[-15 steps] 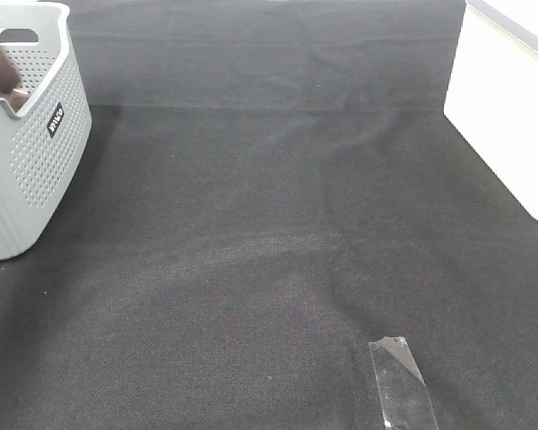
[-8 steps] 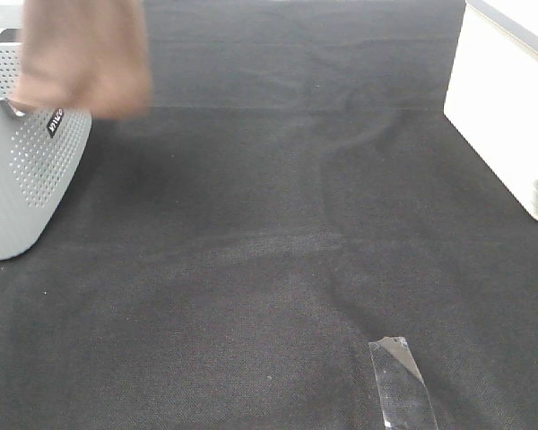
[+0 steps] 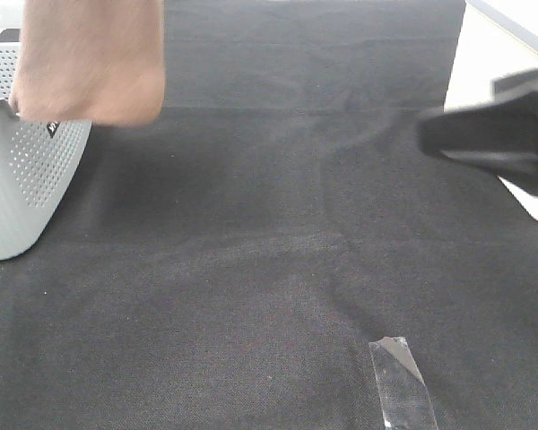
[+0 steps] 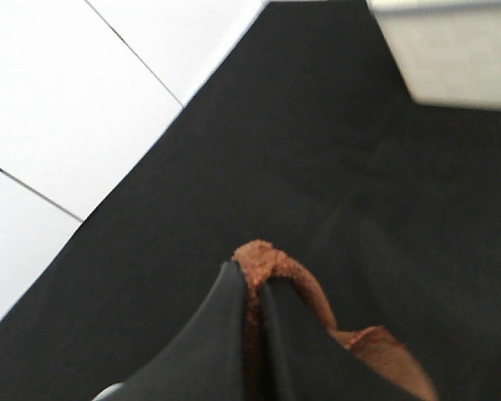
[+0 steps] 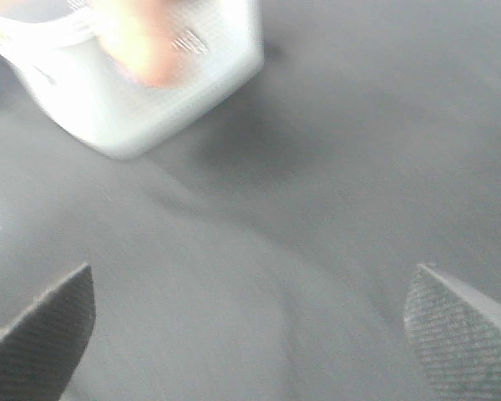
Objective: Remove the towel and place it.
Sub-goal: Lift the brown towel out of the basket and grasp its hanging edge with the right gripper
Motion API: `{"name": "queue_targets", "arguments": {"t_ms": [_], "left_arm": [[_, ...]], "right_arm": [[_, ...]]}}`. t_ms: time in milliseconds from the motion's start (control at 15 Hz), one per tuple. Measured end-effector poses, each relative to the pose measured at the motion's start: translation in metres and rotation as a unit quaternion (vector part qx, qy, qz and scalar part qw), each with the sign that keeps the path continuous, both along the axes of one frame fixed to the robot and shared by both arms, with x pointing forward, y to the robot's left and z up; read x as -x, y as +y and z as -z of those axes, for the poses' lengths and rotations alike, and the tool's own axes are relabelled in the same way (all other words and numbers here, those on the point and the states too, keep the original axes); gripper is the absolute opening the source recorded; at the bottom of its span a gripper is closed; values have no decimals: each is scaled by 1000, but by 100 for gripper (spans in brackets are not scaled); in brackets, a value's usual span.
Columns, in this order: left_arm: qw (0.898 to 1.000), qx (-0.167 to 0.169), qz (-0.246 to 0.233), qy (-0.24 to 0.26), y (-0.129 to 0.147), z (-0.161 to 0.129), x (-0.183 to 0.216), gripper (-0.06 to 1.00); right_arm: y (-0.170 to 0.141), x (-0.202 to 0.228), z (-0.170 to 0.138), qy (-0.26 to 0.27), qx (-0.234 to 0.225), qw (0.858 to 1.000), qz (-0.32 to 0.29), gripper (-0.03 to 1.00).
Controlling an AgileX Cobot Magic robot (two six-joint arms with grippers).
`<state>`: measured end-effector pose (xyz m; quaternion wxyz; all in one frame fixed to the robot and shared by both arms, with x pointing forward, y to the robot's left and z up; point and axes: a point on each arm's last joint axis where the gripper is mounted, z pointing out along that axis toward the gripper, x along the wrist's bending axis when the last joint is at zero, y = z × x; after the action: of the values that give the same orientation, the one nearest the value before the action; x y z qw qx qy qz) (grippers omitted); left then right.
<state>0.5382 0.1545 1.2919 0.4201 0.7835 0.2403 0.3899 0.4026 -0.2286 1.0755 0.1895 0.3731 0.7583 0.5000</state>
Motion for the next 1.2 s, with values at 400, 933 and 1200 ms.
{"name": "queue_targets", "arguments": {"t_ms": [400, 933, 1200], "left_arm": [[983, 182, 23, 17, -12, -15, 3, 1], [968, 249, 34, 16, -15, -23, 4, 1], [964, 262, 41, 25, -17, -24, 5, 1]], "right_arm": [[21, -47, 14, -34, -99, 992, -74, 96], [47, -130, 16, -18, -163, 971, -172, 96], [64, -155, 10, -30, -184, 956, -226, 96]]}}
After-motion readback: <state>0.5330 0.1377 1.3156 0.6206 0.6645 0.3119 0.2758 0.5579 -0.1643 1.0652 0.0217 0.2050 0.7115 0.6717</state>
